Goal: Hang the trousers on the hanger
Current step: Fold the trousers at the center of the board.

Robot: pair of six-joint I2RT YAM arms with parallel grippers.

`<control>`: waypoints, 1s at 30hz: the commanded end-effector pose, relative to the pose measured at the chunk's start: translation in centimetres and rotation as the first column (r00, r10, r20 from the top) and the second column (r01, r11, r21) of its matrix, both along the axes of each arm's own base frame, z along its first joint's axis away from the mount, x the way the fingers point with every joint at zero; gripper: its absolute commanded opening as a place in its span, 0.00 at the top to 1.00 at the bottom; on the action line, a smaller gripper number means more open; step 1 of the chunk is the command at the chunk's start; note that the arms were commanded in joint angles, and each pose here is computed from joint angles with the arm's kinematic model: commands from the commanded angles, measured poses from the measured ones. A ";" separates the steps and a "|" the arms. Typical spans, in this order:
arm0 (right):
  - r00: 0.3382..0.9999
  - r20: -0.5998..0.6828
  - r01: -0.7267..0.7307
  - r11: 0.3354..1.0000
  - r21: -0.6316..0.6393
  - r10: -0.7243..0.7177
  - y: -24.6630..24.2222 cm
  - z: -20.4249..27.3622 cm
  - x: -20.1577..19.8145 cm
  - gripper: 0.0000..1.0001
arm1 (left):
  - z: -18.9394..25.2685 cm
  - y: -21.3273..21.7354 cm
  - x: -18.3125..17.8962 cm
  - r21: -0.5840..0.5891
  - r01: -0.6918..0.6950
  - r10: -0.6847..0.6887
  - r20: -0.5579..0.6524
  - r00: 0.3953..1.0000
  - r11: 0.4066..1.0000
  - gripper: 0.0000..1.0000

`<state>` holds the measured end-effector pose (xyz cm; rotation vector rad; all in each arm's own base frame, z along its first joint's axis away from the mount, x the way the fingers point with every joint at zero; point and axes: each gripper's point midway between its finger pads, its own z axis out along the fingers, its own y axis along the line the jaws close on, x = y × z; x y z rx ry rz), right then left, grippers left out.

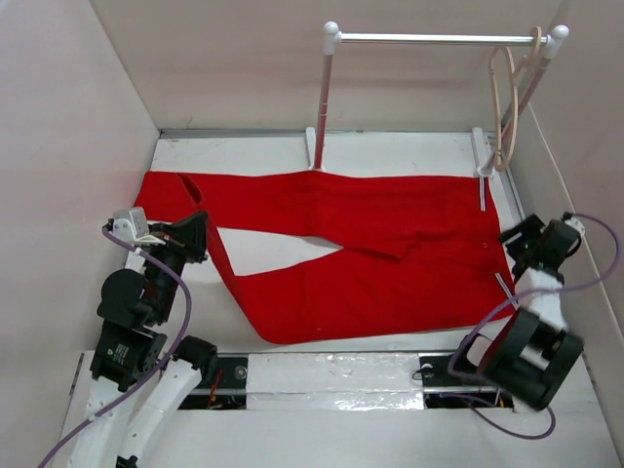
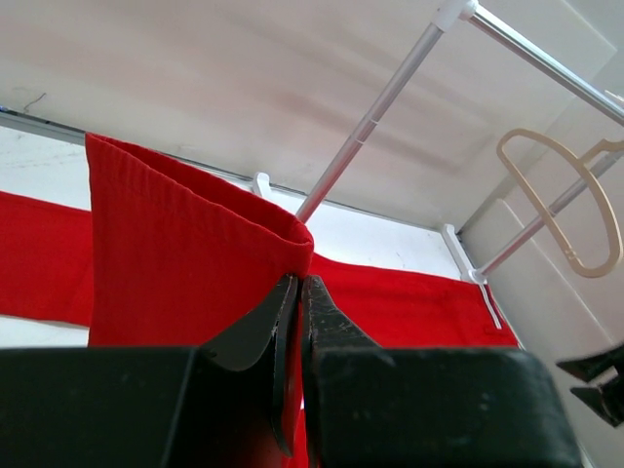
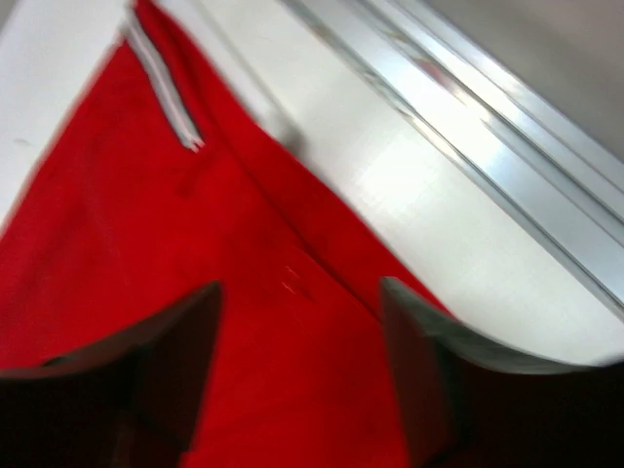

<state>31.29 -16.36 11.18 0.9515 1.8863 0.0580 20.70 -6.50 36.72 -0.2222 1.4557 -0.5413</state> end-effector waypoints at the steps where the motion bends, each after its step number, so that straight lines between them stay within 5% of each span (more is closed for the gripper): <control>1: 0.979 -0.031 0.199 0.979 -0.035 -0.200 -0.8 -0.4 -5.8 0.36 | 2.1 -0.4 -0.5 -0.013 0.032 -0.031 0.083 0.996 0.999 1.00; 2: 0.973 -0.054 0.224 0.974 -0.025 -0.225 -0.4 -1.9 -7.5 0.54 | 2.5 -0.6 -1.0 -0.019 0.048 -0.046 0.102 0.994 0.999 1.00; 8: 0.905 -0.115 0.403 0.913 -0.066 -0.409 -0.5 -2.4 -14.1 0.86 | 3.4 -0.4 -2.0 -0.042 0.059 -0.053 0.138 0.989 0.997 1.00; 12: 0.894 -0.142 0.429 0.903 -0.008 -0.426 0.0 -1.5 -14.8 0.77 | 3.9 -0.7 -2.5 -0.047 0.085 -0.077 0.153 0.985 0.995 1.00; 13: 0.875 -0.240 0.437 0.899 0.015 -0.421 0.2 -3.2 -15.4 0.70 | 4.0 -0.7 -2.5 -0.047 0.082 -0.074 0.154 0.985 0.996 1.00; 14: 0.857 -0.280 0.453 0.891 0.012 -0.432 -0.2 -3.6 -15.9 0.47 | 4.2 -0.7 -2.9 -0.053 0.092 -0.082 0.164 0.983 0.994 1.00; 16: 0.841 -0.331 0.465 0.884 0.040 -0.428 0.0 -3.9 -16.0 0.42 | 4.4 -0.2 -3.0 -0.061 0.072 -0.061 0.171 0.983 0.996 1.00; 17: 0.830 -0.351 0.474 0.880 0.036 -0.433 -0.1 -4.4 -16.2 0.29 | 4.2 -0.3 -2.8 -0.052 0.071 -0.062 0.159 0.985 0.996 1.00; 18: 0.823 -0.351 0.489 0.871 0.039 -0.447 -0.2 -4.6 -16.3 0.26 | 4.0 -0.4 -2.7 -0.044 0.071 -0.063 0.151 0.987 0.997 1.00; 25: 0.790 -0.398 0.526 0.849 0.050 -0.466 0.0 -5.2 -17.0 0.27 | 3.9 -0.1 -2.6 -0.037 0.050 -0.045 0.141 0.989 0.998 1.00; 30: 0.783 -0.414 0.526 0.849 0.043 -0.464 0.4 -5.7 -16.4 0.45 | 3.5 0.2 -2.2 -0.031 0.026 -0.022 0.126 0.992 0.999 1.00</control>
